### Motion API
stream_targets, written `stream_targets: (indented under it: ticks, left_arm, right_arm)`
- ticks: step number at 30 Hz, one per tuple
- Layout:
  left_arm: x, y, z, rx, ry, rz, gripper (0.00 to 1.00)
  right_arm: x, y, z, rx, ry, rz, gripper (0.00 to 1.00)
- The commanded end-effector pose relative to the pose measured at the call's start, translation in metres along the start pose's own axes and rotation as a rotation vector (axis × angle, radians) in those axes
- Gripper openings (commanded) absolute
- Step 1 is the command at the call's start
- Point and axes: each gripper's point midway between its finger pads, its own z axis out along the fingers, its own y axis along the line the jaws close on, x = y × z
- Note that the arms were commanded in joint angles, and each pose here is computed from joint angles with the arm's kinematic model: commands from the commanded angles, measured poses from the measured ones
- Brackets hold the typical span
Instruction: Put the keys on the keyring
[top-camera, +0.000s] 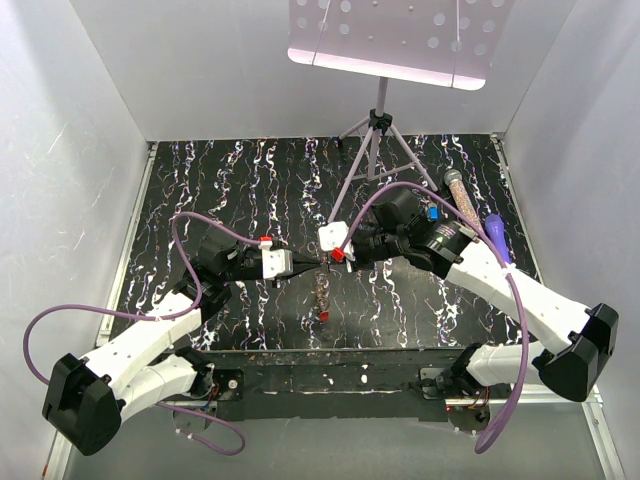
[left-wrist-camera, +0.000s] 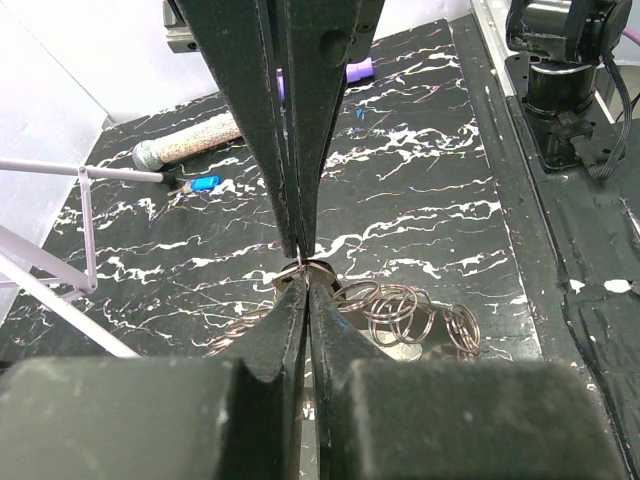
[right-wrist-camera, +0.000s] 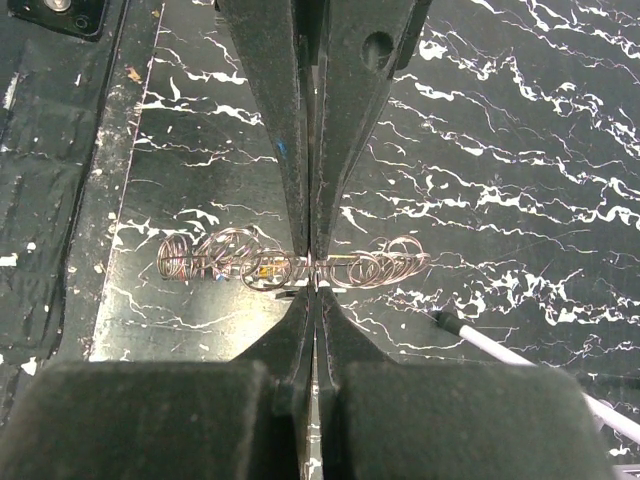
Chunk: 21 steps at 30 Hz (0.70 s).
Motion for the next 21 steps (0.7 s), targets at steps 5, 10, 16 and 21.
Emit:
stream_targets:
  ticks: [5, 10, 16, 21]
  left_arm:
    - [-0.0254, 0.0029, 0.0005, 0.03, -0.049, 0.096, 0.0]
    - [-0.0264, 0.0024, 0.0001, 0.034, -0.05, 0.106, 0.0]
    - [-0.0275, 0.0017, -0.0011, 0.033, -0.051, 0.117, 0.0]
    - [-0.0276, 0.0018, -0.0013, 0.031, -0.052, 0.118, 0.0]
  right_arm:
    - [-0.0045, -0.0016, -0.0002, -0.024, -0.039, 0.062, 0.01]
    - [-0.0043, -0.0003, -0.0004, -0.041, -0.047, 0.096, 0.01]
    - [-0.004, -0.0006, -0.002, -0.062, -0.063, 0.154, 0.01]
    - [-0.0027, -0.0033, -0.0039, -0.071, -0.073, 0.203, 0.01]
